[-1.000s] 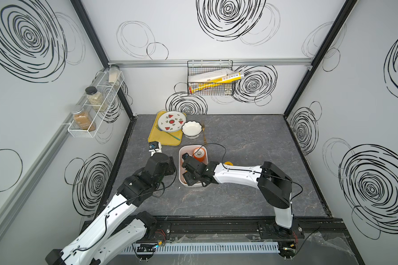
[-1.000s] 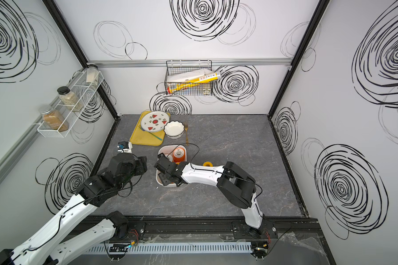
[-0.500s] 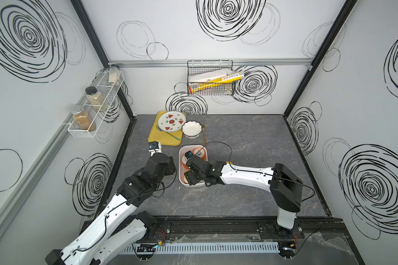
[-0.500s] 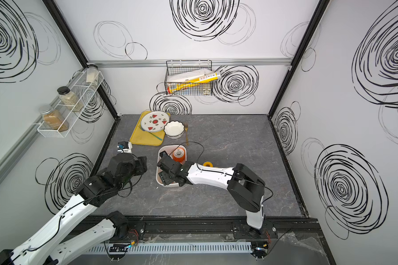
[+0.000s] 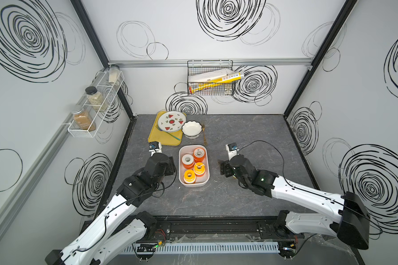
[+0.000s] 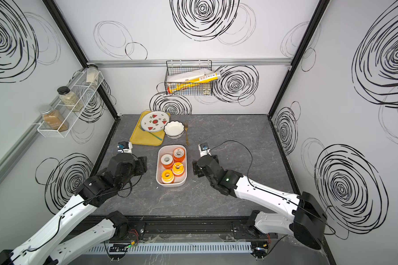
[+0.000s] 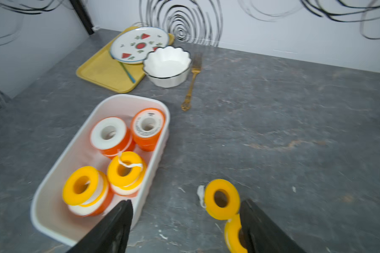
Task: Put the sealing tape into the storage box
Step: Pick up the sealing tape at the center of the board.
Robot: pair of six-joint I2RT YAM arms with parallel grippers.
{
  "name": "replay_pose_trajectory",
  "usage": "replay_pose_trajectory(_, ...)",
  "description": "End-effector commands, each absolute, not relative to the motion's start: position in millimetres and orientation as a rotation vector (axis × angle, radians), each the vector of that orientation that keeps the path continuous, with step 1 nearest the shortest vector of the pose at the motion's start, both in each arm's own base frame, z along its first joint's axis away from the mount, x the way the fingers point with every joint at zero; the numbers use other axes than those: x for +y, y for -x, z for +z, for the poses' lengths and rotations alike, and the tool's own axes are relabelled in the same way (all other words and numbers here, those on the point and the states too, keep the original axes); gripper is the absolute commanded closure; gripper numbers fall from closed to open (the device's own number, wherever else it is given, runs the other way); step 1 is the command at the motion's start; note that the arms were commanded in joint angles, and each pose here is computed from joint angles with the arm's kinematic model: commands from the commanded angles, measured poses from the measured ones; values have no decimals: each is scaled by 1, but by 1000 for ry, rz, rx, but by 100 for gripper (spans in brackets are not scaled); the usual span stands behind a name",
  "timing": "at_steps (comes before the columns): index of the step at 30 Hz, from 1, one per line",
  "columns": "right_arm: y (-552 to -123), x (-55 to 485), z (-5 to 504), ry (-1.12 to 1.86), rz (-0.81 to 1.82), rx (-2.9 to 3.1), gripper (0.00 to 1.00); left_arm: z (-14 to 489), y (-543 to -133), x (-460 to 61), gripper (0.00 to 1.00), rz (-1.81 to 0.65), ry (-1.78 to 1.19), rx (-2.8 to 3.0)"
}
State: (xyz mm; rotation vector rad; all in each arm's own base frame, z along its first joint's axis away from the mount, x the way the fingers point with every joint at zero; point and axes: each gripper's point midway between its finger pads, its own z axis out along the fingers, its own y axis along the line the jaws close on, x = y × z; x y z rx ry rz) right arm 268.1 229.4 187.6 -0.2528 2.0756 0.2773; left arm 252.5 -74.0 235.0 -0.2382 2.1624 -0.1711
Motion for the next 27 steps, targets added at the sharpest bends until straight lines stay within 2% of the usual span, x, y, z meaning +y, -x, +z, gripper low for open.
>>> replay_pose_trajectory(1, -276, 183, 184, 60, 193, 2001, 16, 236, -256, -77, 33, -186, 223, 2150)
replay_pose_trajectory(6, -274, 126, 158, -125, 112, 1957, 14, 235, -257, -79, 33, -187, 214, 2159)
replay_pose_trajectory(12, -270, 86, 146, -241, 30, 1883, 11, 232, -259, -82, 33, -189, 202, 2172)
replay_pose_trajectory(21, -262, 69, 140, -328, 43, 1851, 10, 226, -261, -100, 33, -252, 113, 2209)
replay_pose_trajectory(27, -260, 67, 139, -341, 50, 1846, 10, 223, -257, -147, 32, -389, -56, 2292)
